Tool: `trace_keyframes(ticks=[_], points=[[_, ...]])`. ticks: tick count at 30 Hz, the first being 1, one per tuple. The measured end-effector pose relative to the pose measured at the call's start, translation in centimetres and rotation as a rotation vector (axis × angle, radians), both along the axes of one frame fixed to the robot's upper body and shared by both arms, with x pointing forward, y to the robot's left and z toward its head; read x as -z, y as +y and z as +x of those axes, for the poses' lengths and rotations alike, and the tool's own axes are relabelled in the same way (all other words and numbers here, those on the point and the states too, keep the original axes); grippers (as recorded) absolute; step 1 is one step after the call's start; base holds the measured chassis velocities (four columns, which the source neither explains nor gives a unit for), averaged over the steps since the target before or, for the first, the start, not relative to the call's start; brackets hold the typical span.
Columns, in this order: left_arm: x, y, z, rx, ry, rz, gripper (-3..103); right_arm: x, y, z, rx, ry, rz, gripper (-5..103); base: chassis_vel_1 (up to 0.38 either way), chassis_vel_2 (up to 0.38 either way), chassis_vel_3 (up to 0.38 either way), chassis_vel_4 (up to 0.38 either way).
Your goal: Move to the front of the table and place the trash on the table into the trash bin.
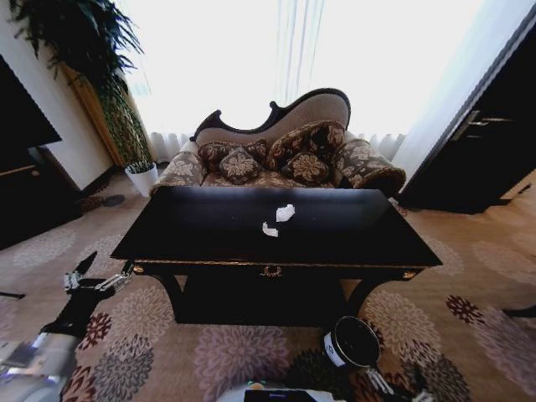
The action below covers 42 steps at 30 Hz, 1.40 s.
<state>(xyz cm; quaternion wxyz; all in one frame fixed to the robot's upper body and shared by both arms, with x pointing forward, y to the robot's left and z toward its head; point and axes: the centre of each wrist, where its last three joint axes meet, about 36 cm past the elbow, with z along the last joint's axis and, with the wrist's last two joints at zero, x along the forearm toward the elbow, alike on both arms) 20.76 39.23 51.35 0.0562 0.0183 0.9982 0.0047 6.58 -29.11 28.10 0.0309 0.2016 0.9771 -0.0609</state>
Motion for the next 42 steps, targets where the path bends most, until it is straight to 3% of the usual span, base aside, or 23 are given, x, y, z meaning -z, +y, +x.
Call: trace_keyframes(ticks=[11,23,27,30,33,35,38,42], points=[[0.0,0.0,0.0,0.000,0.000,0.000,100,-9.0,-2.8,3.9,-0.011,-0.144,-0.062,100,0.000,0.000,0.000,0.000],[0.0,0.0,0.0,0.000,0.000,0.000,100,-16.6,-2.6,9.1,-0.118,-0.238,-0.006,100,0.000,0.000,0.000,0.000],[0.0,0.0,0.0,0.000,0.000,0.000,100,-18.7,-2.6,11.2,-0.162,-0.226,0.047,100,0.000,0.000,0.000,0.000],[0.0,0.0,0.0,0.000,0.000,0.000,100,-21.6,-2.3,13.9,-0.223,-0.197,0.137,100,0.000,0.000,0.000,0.000],[0.0,0.0,0.0,0.000,0.000,0.000,100,-23.7,-1.9,15.7,-0.280,-0.182,0.153,100,0.000,0.000,0.000,0.000],[0.0,0.0,0.0,0.000,0.000,0.000,100,-25.9,-1.3,17.5,-0.368,-0.138,0.123,100,0.000,0.000,0.000,0.000],[0.0,0.0,0.0,0.000,0.000,0.000,100,-27.2,-1.0,18.4,-0.422,-0.089,0.112,100,0.000,0.000,0.000,0.000],[0.0,0.0,0.0,0.000,0.000,0.000,100,-28.4,-0.6,20.0,-0.501,-0.002,0.144,100,0.000,0.000,0.000,0.000]])
